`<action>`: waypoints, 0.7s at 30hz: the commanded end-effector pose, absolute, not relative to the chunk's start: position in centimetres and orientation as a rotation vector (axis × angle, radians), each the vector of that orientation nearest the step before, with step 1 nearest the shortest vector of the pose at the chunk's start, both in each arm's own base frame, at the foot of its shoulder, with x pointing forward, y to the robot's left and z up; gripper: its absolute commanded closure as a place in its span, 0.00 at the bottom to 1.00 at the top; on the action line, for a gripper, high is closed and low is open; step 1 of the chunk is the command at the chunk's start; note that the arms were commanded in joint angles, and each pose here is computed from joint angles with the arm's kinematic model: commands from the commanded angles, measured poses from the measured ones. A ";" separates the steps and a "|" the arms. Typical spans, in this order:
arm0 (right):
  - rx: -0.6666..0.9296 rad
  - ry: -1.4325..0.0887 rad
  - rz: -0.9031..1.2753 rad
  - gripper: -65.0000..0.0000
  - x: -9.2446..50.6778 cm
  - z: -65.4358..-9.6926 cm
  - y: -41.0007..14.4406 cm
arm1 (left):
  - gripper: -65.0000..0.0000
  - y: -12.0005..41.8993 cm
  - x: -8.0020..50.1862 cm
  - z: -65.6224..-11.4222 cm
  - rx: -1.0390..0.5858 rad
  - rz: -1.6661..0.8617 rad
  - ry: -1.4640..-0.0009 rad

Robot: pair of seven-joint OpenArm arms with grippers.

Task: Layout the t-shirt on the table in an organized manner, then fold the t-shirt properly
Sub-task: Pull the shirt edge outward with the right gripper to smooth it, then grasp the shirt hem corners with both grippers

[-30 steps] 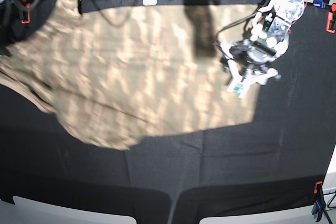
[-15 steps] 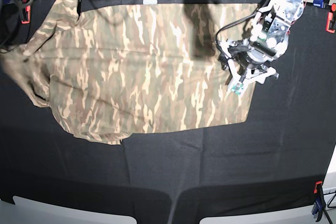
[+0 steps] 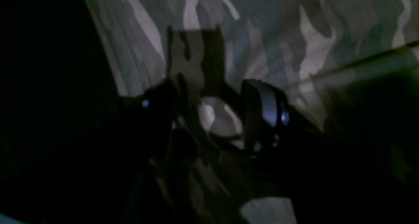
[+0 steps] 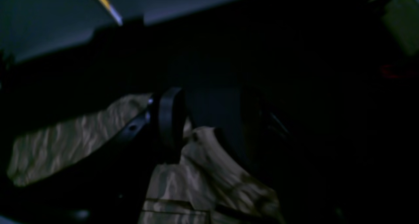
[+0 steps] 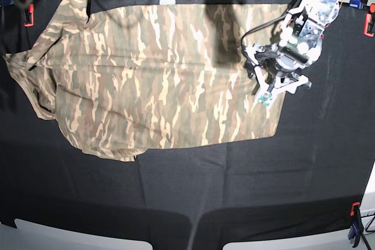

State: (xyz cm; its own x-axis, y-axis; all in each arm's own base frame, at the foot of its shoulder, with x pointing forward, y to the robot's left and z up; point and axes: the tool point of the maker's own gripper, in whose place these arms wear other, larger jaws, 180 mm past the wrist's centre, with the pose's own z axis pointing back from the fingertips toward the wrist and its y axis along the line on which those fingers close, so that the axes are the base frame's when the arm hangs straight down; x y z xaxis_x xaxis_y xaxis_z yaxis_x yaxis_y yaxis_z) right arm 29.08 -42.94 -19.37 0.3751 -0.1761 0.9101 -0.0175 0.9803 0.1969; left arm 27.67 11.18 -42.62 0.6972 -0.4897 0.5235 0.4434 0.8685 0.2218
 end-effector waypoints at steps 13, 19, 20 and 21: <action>0.152 -0.947 0.474 0.58 40.2 -23.5 -27.7 | 0.50 10.2 31.9 -32.6 0.187 -0.581 -0.897; 0.043 -0.794 0.706 0.58 41.3 -27.0 -23.1 | 0.50 9.4 33.5 -30.8 0.164 -0.592 -0.993; 0.028 -0.779 0.735 0.59 41.4 -27.7 -22.3 | 0.50 9.1 33.9 -30.8 0.156 -0.615 -1.001; 0.017 -0.766 0.758 0.59 41.5 -28.3 -21.5 | 0.50 8.8 34.3 -31.0 0.136 -0.637 -0.992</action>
